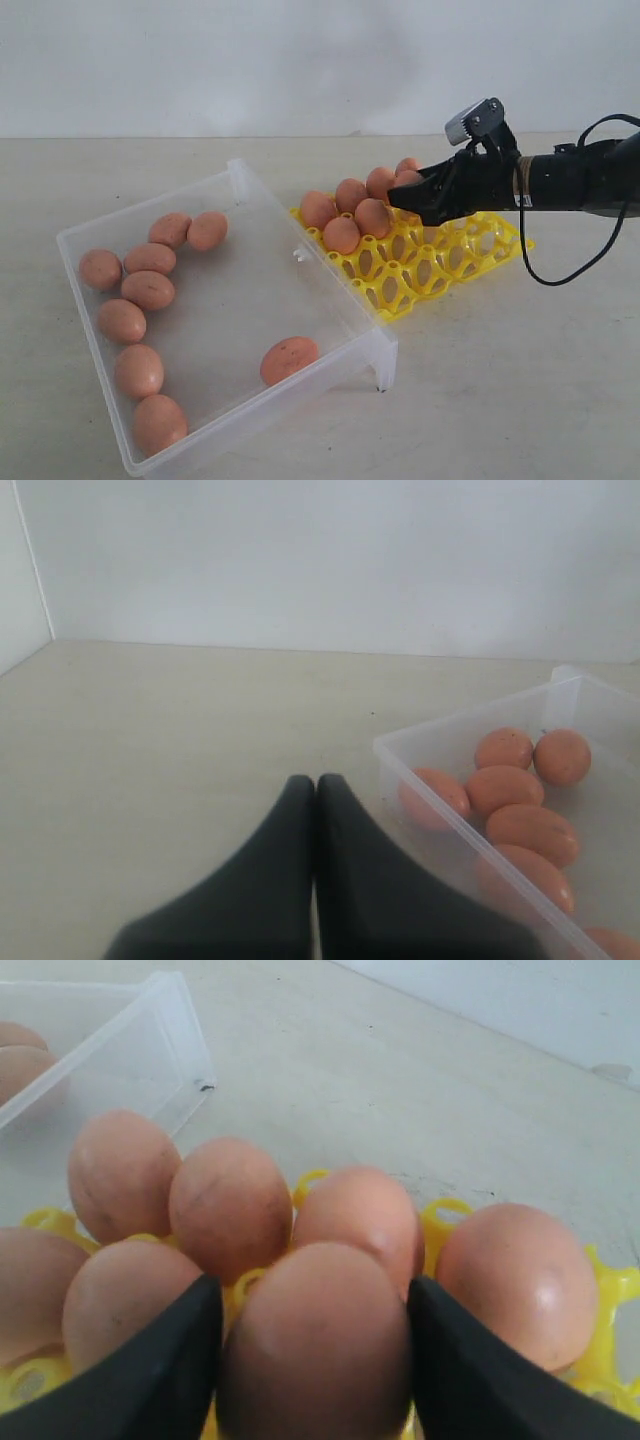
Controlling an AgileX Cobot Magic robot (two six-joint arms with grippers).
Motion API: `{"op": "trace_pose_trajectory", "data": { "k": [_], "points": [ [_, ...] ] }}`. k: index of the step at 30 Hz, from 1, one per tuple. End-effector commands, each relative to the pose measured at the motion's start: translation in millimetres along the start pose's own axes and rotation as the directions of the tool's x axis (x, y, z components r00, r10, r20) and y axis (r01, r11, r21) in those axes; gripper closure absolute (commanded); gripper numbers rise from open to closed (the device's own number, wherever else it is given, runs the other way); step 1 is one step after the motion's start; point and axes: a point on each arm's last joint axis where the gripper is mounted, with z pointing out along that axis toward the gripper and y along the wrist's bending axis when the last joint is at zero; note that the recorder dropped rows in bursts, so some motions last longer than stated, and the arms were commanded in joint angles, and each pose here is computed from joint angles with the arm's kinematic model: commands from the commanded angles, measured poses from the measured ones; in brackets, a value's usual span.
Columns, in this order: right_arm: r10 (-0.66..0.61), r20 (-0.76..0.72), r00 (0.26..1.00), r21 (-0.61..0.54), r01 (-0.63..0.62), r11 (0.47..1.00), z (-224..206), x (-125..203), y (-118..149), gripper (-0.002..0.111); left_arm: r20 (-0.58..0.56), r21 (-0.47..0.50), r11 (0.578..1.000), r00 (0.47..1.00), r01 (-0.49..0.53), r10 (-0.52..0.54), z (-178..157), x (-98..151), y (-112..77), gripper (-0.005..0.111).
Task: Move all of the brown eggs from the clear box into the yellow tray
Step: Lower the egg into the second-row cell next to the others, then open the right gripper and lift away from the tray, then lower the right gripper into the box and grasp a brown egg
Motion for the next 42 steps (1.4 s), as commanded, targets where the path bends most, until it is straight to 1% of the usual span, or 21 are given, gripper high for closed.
{"op": "trace_pose_trajectory", "data": {
  "k": [1,9,11,14,17,19,21,24,25,28,30,31,32,34,35,37,38,39,40,41,42],
  "points": [
    [-0.007,0.026,1.0,-0.014,0.007,1.0,-0.2,-4.9,1.5,0.045,0.007,0.005,1.0,1.0,0.004,-0.004,-0.6,-1.5,-0.3,0.111],
    [-0.006,0.029,1.0,-0.014,0.006,1.0,-0.2,-5.1,1.5,0.045,0.007,0.005,1.0,1.0,0.004,-0.004,-0.6,-1.5,-0.3,0.111],
    [0.017,0.049,0.999,-0.029,-0.015,0.999,-2.0,-10.7,3.4,0.045,0.007,0.005,1.0,1.0,0.004,-0.004,-0.6,-1.5,-0.3,0.111],
    [0.135,0.112,0.985,-0.094,-0.125,0.988,-10.7,-33.2,11.0,0.045,0.007,0.005,1.0,1.0,0.004,-0.004,-0.6,-1.5,-0.3,0.111],
    [0.311,0.188,0.932,-0.227,-0.267,0.937,-26.4,-68.1,24.8,0.047,0.007,0.005,1.0,1.0,0.004,-0.004,-0.6,-1.5,-0.3,0.111],
    [0.409,0.216,0.887,-0.336,-0.326,0.884,-35.7,-93.6,39.9,0.054,0.007,0.005,1.0,1.0,0.004,-0.004,-0.6,-1.5,-0.3,0.111],
    [0.45,0.215,0.867,-0.41,-0.338,0.847,-42.1,-118.1,59.6,0.07,0.007,0.005,1.0,1.0,0.004,-0.004,-0.6,-1.5,-0.3,0.111],
    [0.389,0.216,0.896,-0.476,-0.251,0.843,-42.0,-147.2,98.7,0.099,0.007,0.005,1.0,1.0,0.004,-0.004,-0.6,-1.5,-0.3,0.111],
    [0.364,0.22,0.905,-0.499,-0.216,0.839,-41.3,-155.3,112.8,0.106,0.007,0.005,1.0,1.0,0.004,-0.004,-0.6,-1.5,-0.3,0.111],
    [0.266,0.218,0.939,-0.557,-0.105,0.824,-24.7,-171.6,168.8,0.108,0.007,0.005,1.0,1.0,0.004,-0.004,-0.6,-1.5,-0.3,0.111],
    [0.154,0.224,0.962,-0.555,-0.004,0.832,-7.7,-174.0,209.5,0.108,0.007,0.005,1.0,1.0,0.004,-0.004,-0.6,-1.5,-0.3,0.111],
    [0.085,0.239,0.967,-0.544,0.061,0.837,-0.2,-173.2,225.9,0.108,0.007,0.005,1.0,1.0,0.004,-0.004,-0.6,-1.5,-0.3,0.111],
    [-0.022,0.25,0.968,-0.508,0.151,0.848,10.6,-170.3,248.5,0.108,0.007,0.005,1.0,1.0,0.004,-0.004,-0.6,-1.5,-0.3,0.111],
    [-0.254,0.255,0.933,-0.386,0.339,0.858,26.9,-162.7,272.5,0.108,0.007,0.005,1.0,1.0,0.004,-0.004,-0.6,-1.5,-0.3,0.111],
    [-0.429,0.186,0.884,-0.247,0.465,0.85,38.0,-156.2,284.7,0.108,0.007,0.005,1.0,1.0,0.004,-0.004,-0.6,-1.5,-0.3,0.111],
    [-0.604,-0.027,0.796,-0.045,0.603,0.797,49.3,-143.7,296.3,0.108,0.007,0.005,1.0,1.0,0.004,-0.004,-0.6,-1.5,-0.3,0.111],
    [-0.652,-0.233,0.722,0.08,0.682,0.727,53.3,-135.7,292.2,0.108,0.007,0.005,1.0,1.0,0.004,-0.004,-0.6,-1.5,-0.3,0.111],
    [-0.643,-0.346,0.683,0.134,0.715,0.686,56.2,-130.2,292.4,0.108,0.007,0.005,1.0,1.0,0.004,-0.004,-0.6,-1.5,-0.3,0.111],
    [-0.596,-0.452,0.664,0.198,0.726,0.658,57.6,-126.5,287.4,0.108,0.007,0.005,1.0,1.0,0.004,-0.004,-0.6,-1.5,-0.3,0.111],
    [-0.528,-0.53,0.663,0.237,0.714,0.658,61.0,-120.1,283.7,0.109,0.007,0.005,1.0,1.0,0.004,-0.004,-0.6,-1.5,-0.3,0.111],
    [-0.462,-0.57,0.68,0.264,0.683,0.681,61.8,-120.0,281.2,0.109,0.007,0.005,1.0,1.0,0.004,-0.004,-0.6,-1.5,-0.3,0.111]
  ]
}}
